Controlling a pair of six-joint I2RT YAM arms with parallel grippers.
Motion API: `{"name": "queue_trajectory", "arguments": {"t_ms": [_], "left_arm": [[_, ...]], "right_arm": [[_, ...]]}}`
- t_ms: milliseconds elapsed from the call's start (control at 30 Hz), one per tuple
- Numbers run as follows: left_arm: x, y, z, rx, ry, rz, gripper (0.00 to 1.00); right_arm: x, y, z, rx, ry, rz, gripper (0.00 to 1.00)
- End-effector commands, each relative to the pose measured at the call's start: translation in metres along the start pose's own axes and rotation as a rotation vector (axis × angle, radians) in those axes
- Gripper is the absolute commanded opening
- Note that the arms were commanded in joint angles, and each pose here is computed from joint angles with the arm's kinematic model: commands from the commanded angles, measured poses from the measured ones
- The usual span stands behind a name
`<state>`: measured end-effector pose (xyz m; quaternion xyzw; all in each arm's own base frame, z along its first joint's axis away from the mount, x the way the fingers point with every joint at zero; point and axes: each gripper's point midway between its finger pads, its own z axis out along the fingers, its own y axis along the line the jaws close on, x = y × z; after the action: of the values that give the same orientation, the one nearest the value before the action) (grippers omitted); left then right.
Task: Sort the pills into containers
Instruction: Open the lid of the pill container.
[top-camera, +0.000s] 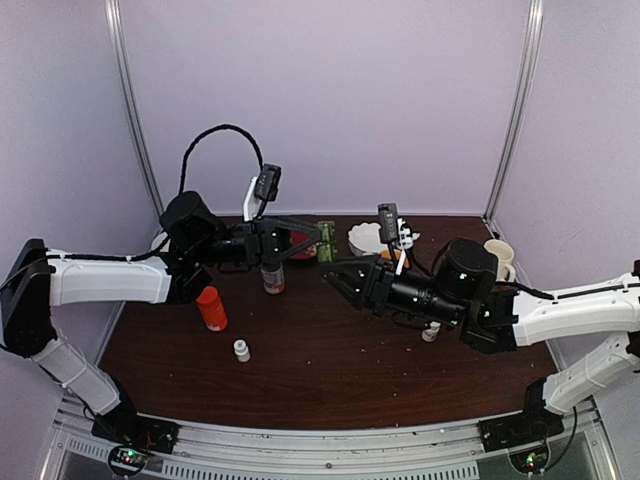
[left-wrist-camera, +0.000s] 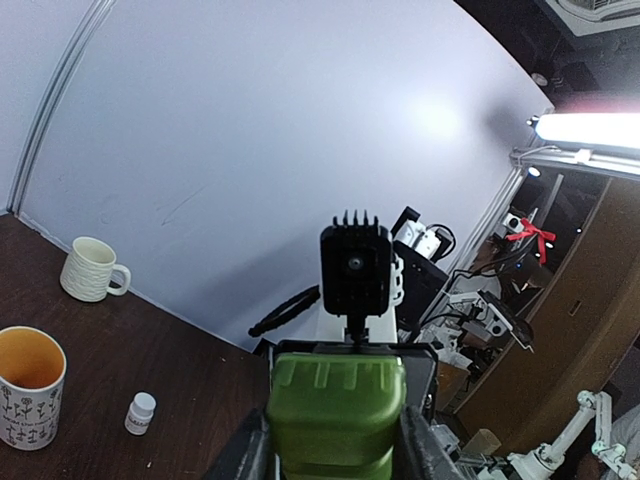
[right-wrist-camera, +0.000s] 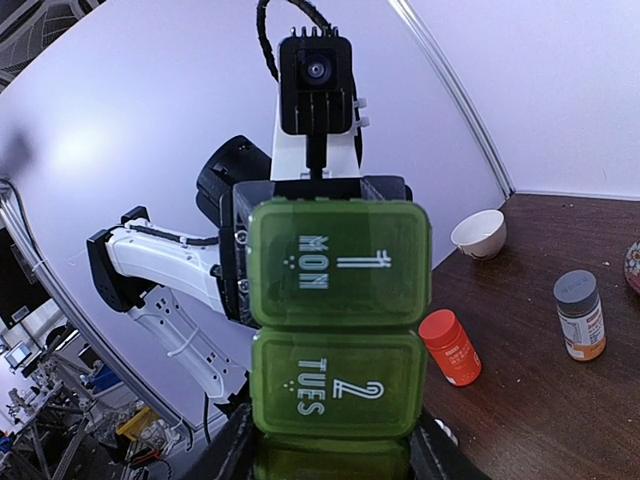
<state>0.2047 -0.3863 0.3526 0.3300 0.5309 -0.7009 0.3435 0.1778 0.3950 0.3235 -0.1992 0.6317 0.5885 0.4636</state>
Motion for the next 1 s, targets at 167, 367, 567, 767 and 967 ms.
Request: {"name": "queue_trajectory", "arguments": {"t_ms": [167,367,567,767,967], "left_arm": [[0.001,0.004,0.004,-0.006,0.009,0.011,0.63],[0.004,0.007,0.003,-0.012,0.015,0.011,0.64],[0.001,0.002,0.003,0.008,0.0,0.017,0.72],[-0.004,-0.006,0.001,0.031,-0.017,0.037,0.8],[-0.006,-0.011,0.0,0.045,-0.03,0.048,0.8]], "right_arm": [[-0.003,0.003,0.001,-0.026,-0.014,0.01,0.43],[-0.002,0.002,0.001,-0.027,-0.012,0.011,0.43],[-0.001,0.001,0.002,-0.03,-0.006,0.013,0.43],[0.001,0.001,0.003,-0.034,-0.002,0.019,0.43],[0.001,0.001,0.002,-0.035,-0.005,0.019,0.43]]}}
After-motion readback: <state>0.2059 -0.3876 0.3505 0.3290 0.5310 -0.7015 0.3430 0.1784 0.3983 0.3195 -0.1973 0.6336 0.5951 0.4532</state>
